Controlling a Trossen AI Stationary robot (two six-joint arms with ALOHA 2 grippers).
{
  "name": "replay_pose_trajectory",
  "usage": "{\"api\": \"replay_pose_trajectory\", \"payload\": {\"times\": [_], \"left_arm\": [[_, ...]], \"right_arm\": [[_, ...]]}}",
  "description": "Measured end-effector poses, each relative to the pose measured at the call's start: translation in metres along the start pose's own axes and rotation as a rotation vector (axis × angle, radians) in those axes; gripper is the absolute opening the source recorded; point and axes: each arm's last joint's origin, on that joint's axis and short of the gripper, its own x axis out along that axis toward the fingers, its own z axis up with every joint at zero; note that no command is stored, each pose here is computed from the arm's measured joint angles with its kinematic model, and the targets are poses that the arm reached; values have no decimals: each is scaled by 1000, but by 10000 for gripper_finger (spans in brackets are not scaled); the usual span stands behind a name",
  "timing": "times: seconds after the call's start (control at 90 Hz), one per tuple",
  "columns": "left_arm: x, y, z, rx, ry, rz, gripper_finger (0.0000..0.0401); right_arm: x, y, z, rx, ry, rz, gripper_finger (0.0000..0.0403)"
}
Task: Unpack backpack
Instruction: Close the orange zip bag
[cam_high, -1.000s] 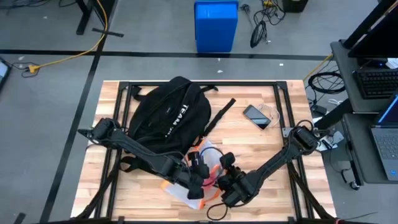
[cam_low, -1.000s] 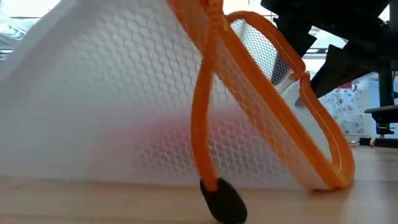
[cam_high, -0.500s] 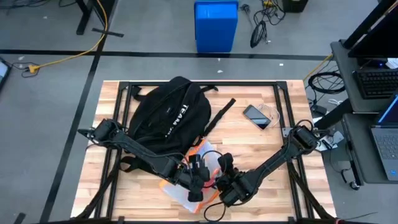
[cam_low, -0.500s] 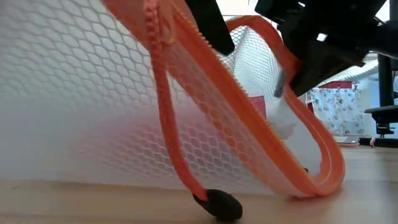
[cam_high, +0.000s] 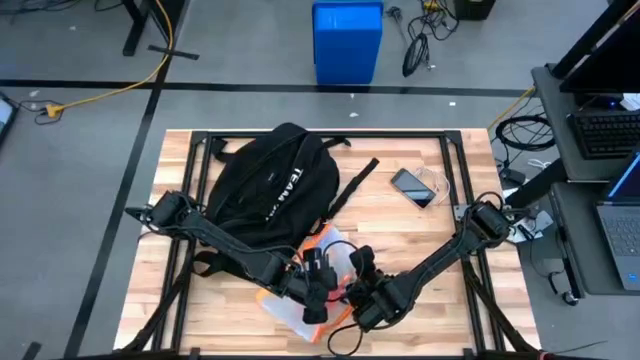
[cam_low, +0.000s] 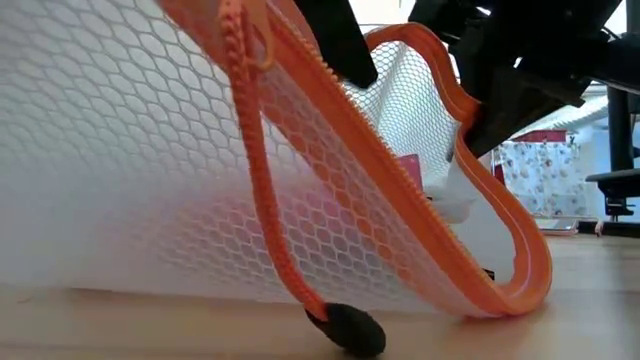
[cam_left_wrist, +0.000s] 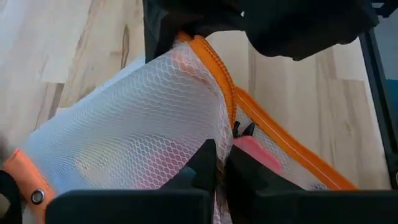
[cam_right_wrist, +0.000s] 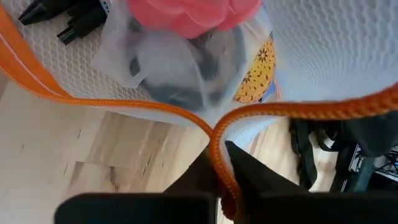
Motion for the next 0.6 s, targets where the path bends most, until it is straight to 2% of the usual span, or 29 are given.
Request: {"api": "replay_pose_trajectory", "payload": {"times": [0.222, 0.6], "left_arm": [[-3, -2, 4, 26, -79, 85, 94], [-5, -2, 9, -27, -127, 76, 197]], "right_arm": [[0, 0, 0, 4, 1, 0, 0], [0, 0, -4, 16, 42, 16, 0]]}}
